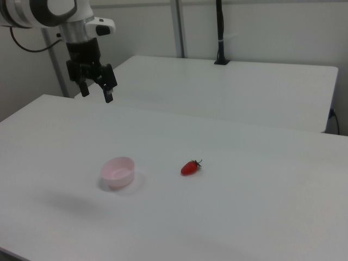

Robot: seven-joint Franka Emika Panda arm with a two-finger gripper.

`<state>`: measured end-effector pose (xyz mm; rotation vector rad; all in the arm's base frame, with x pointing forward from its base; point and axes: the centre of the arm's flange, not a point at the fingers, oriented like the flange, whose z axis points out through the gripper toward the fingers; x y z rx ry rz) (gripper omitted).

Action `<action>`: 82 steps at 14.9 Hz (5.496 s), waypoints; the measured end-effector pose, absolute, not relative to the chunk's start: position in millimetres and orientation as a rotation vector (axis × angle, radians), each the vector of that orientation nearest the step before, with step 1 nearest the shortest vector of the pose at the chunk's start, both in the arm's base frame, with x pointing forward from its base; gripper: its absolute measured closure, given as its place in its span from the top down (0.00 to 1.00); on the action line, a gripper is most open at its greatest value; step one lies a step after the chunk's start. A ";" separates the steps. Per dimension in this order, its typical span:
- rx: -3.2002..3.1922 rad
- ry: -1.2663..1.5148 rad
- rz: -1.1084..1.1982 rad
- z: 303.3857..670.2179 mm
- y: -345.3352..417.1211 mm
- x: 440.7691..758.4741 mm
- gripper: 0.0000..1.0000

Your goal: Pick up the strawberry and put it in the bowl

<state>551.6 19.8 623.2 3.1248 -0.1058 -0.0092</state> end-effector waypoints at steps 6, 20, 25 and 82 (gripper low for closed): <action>3.123 -0.134 -0.020 613.1 1.5 559.0 1.00; 3.085 -0.427 0.049 493.3 -112.1 633.2 0.94; 3.047 -0.630 0.093 431.2 -131.2 659.4 0.92; 3.037 0.115 -0.248 366.3 65.3 619.5 0.51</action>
